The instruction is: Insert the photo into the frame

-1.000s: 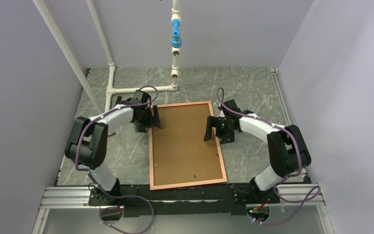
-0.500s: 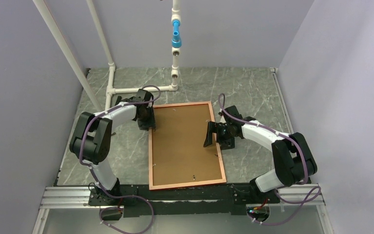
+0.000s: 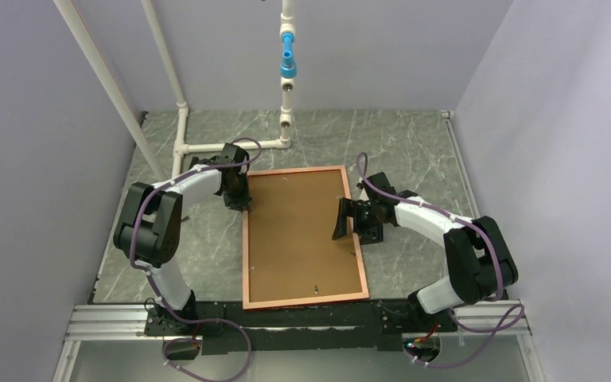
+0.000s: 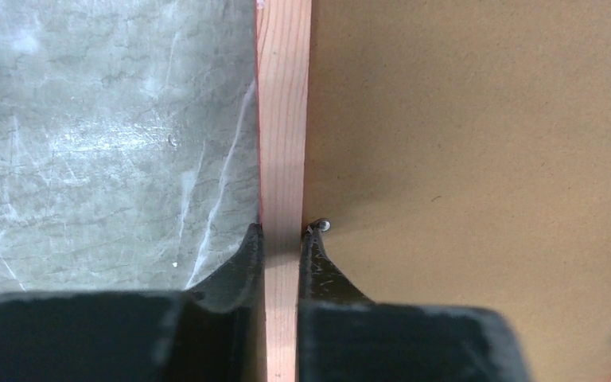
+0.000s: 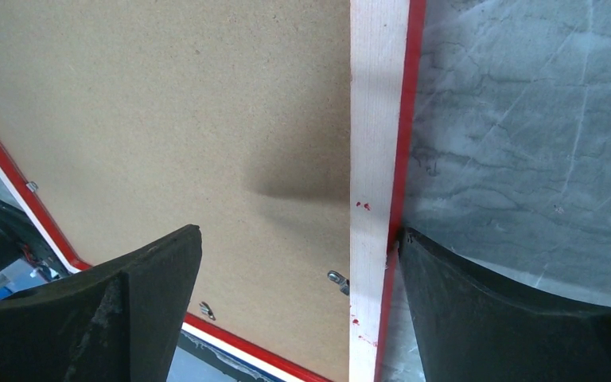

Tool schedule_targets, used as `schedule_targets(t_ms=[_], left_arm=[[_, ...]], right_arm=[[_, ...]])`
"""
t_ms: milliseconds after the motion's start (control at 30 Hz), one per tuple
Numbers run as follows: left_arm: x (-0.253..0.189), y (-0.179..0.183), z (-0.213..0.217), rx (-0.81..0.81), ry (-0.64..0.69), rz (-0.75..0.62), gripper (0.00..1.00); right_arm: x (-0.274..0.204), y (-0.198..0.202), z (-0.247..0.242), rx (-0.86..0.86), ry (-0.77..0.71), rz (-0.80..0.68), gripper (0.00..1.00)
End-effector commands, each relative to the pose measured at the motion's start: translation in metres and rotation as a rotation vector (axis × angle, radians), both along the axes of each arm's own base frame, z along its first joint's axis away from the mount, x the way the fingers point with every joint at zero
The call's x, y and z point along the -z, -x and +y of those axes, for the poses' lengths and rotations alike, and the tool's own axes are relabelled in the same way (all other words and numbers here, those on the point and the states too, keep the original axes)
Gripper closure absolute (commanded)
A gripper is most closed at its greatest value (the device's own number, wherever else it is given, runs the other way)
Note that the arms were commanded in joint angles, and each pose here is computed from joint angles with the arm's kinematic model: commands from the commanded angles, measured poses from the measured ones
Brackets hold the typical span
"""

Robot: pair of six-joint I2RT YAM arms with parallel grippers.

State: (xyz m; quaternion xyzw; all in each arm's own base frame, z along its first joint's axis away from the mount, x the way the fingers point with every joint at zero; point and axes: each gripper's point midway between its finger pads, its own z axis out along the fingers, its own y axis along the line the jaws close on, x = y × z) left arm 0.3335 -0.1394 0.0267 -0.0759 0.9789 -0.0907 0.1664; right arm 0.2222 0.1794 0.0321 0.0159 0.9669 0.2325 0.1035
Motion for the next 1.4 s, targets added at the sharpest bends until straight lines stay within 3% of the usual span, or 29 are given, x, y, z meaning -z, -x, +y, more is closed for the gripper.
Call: schedule_targets(t_ms=[0, 133, 200, 333, 567, 733, 900, 1367], left_arm=[[-0.005, -0.002, 0.009, 0.034, -0.035, -0.034, 0.82], [-0.024, -0.003, 0.010, 0.013, 0.059, -0.069, 0.42], [-0.031, -0.002, 0.010, 0.010, 0.098, -0.081, 0.33], [-0.038, 0.005, 0.007, 0.023, 0.149, -0.085, 0.25], [-0.035, 0.025, 0.006, 0.035, 0.186, -0.072, 0.23], [-0.018, 0.041, 0.010, 0.028, 0.179, -0.030, 0.23], [-0.005, 0.050, 0.009, 0.021, 0.190, 0.000, 0.23], [-0.002, 0.054, 0.015, 0.010, 0.165, -0.001, 0.23]], right_arm=[[-0.015, -0.022, 0.003, 0.011, -0.017, -0.063, 0.04], [-0.027, -0.045, -0.003, 0.031, -0.018, -0.104, 0.01], [-0.031, -0.058, -0.006, 0.035, -0.009, -0.128, 0.00], [-0.031, -0.083, -0.013, 0.048, 0.020, -0.150, 0.00], [-0.021, -0.130, -0.023, 0.063, 0.109, -0.127, 0.01], [-0.009, -0.155, -0.021, 0.043, 0.158, -0.099, 0.11], [0.004, -0.159, -0.012, 0.020, 0.187, -0.072, 0.18], [0.029, -0.144, -0.014, -0.018, 0.470, -0.048, 0.36]])
